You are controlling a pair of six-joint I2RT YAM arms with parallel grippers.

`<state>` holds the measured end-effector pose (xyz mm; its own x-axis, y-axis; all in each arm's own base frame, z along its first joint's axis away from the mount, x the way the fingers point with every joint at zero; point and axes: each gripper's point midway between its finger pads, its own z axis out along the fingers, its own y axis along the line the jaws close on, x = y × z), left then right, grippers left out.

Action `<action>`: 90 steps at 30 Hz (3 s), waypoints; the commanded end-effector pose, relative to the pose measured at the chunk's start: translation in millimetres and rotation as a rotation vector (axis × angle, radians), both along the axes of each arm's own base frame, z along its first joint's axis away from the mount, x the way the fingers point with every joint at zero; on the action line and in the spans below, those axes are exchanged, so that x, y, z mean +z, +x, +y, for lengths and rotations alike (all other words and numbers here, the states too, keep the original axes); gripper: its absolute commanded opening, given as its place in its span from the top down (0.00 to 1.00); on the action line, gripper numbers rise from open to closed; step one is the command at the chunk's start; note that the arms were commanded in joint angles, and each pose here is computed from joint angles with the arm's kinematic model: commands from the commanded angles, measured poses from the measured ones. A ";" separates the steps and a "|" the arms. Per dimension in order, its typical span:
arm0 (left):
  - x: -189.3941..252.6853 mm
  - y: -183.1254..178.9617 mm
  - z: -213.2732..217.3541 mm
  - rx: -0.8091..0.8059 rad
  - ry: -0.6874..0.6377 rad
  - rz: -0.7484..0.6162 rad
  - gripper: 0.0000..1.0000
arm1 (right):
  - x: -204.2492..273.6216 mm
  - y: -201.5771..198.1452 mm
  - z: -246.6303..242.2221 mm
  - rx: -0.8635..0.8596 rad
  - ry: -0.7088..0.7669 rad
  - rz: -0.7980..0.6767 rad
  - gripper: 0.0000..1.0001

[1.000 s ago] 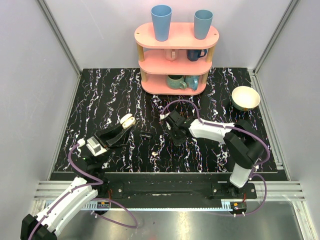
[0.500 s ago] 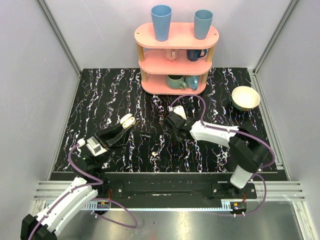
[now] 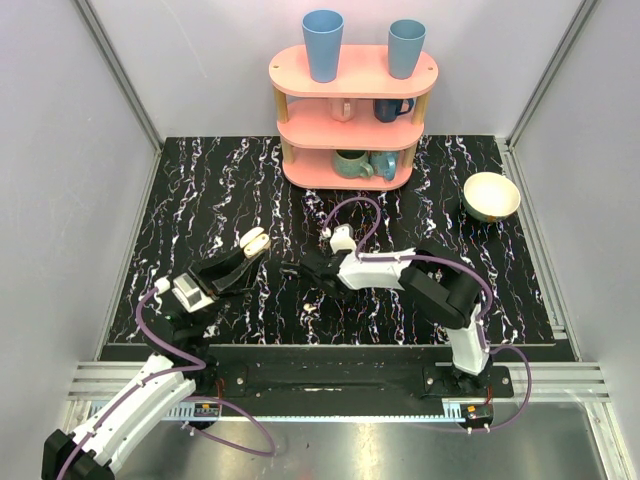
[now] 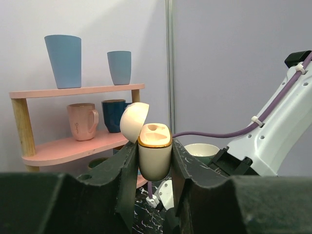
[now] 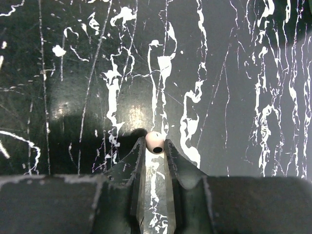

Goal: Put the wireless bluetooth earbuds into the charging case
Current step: Adjust the right earbud at the center of the board.

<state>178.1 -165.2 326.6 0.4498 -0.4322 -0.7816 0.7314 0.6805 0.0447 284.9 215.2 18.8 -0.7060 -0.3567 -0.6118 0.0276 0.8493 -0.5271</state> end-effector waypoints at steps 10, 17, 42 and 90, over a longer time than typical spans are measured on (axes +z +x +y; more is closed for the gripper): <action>19.7 -4.8 6.3 0.009 -0.048 -0.038 1.00 | 4.8 -23.5 23.9 -0.016 0.157 -0.022 0.57; 19.0 -5.0 6.2 0.007 -0.049 -0.035 1.00 | 32.2 -24.6 25.9 0.000 0.215 -0.065 0.57; 20.3 -5.4 3.5 -0.010 -0.045 -0.028 1.00 | 32.4 -14.0 -0.3 -0.190 0.772 0.041 0.45; 16.7 -2.6 0.7 -0.012 -0.029 -0.016 1.00 | 3.8 -27.6 37.0 0.158 0.858 0.364 0.48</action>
<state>180.7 -167.4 321.2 0.4202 -0.4341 -0.7969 0.7391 0.6732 0.0231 273.1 266.2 22.8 -0.8847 0.0660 -0.4614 -0.1208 0.9236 0.3638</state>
